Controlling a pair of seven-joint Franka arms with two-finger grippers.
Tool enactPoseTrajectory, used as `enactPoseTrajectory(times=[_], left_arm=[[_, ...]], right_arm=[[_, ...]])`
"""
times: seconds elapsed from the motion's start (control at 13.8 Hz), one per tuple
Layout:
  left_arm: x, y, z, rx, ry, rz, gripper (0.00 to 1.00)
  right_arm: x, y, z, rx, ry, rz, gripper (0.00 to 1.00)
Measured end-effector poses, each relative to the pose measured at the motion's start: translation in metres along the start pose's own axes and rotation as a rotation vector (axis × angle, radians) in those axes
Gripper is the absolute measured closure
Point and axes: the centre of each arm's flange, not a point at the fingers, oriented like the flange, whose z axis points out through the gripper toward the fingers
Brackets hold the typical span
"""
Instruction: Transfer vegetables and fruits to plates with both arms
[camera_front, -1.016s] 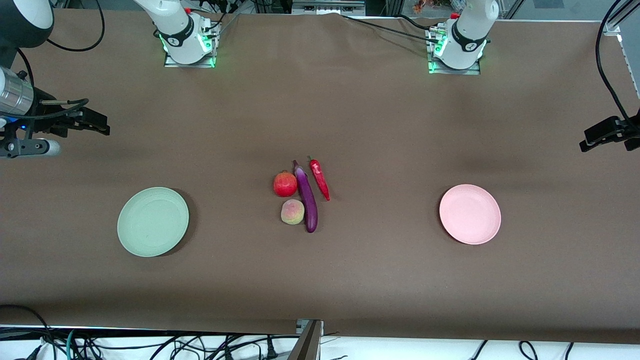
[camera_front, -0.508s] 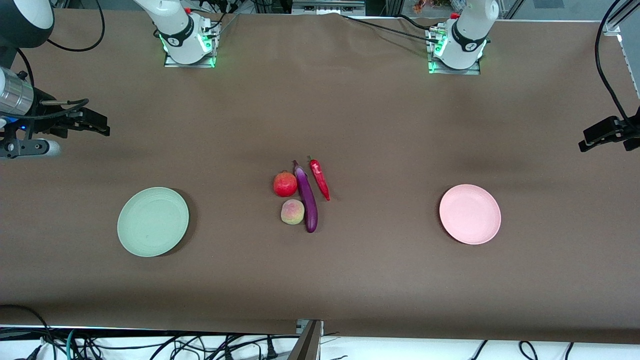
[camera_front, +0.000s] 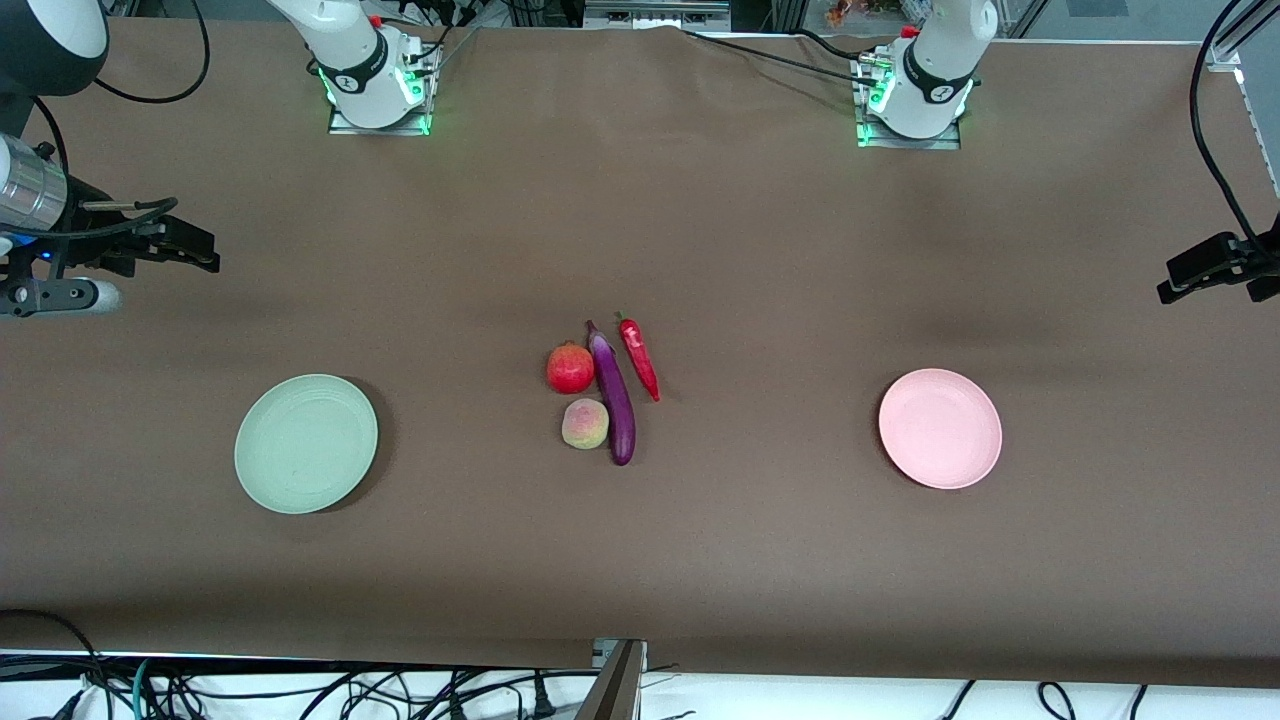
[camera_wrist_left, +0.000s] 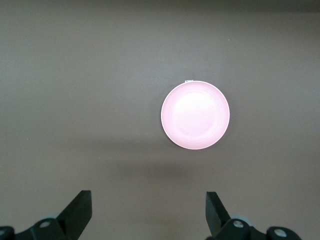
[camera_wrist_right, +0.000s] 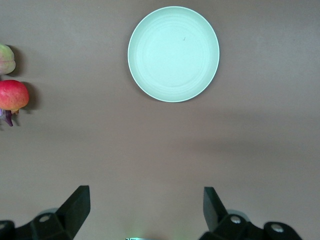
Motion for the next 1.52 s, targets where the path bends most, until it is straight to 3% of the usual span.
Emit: enactPoseTrajectory(times=[1.02, 1.31, 1.52], left_arm=[[0.005, 0.005, -0.001, -0.002, 0.008, 0.010, 0.00], [0.009, 0.008, 0.009, -0.005, -0.011, 0.016, 0.00], [0.017, 0.020, 0.028, -0.012, -0.042, 0.041, 0.00]], right_arm=[[0.004, 0.000, 0.002, 0.000, 0.012, -0.001, 0.00], [0.023, -0.001, 0.021, 0.003, 0.029, -0.004, 0.00], [0.043, -0.004, 0.051, 0.010, 0.006, -0.011, 0.00]])
